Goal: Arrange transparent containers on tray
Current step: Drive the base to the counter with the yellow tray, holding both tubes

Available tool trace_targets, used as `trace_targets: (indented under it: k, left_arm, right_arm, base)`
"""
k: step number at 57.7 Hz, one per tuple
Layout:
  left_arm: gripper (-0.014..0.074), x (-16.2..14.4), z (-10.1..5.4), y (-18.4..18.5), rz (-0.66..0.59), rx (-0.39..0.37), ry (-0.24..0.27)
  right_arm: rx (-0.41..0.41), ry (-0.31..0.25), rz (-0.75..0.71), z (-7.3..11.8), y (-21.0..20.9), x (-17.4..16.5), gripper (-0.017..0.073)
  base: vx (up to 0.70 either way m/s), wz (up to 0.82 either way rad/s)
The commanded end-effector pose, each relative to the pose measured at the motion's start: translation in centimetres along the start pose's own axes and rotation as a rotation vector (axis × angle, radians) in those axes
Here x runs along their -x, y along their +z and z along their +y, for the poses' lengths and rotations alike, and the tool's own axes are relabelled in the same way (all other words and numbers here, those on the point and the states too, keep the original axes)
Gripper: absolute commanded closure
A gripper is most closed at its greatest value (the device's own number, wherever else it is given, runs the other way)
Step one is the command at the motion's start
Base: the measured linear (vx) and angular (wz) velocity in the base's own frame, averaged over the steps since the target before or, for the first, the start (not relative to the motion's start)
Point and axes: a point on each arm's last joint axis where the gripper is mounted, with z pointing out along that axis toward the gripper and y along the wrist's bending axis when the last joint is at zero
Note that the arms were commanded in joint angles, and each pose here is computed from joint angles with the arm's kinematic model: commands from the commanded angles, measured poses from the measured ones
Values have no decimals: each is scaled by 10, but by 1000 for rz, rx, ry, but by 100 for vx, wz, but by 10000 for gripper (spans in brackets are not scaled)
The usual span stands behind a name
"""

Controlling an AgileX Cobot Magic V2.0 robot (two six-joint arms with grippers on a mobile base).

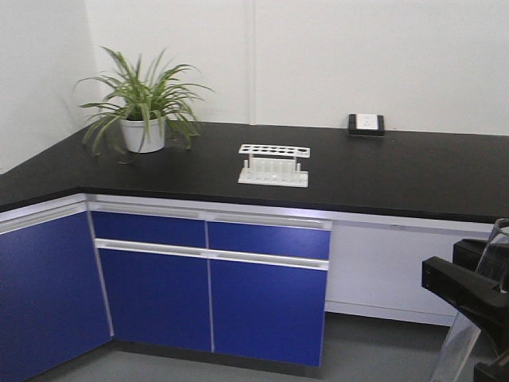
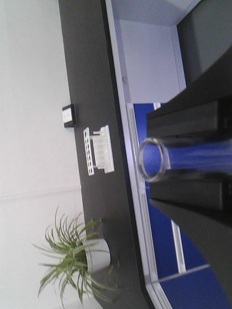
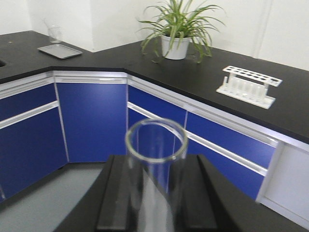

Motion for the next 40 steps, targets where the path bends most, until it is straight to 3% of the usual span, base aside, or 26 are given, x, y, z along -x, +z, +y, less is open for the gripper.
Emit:
trace_targets:
  k: [1,40]
  left_arm:
    - [419,20,-1,-4,-121,-13,-5]
    - [419,20,-1,-4,-121,-13,-5]
  right_arm:
    - [-10,-11,-116,-2,-5,17,571]
    - [-10,-11,-116,-2,-5,17,571]
  base:
    - [-15,27]
    - [-6,47]
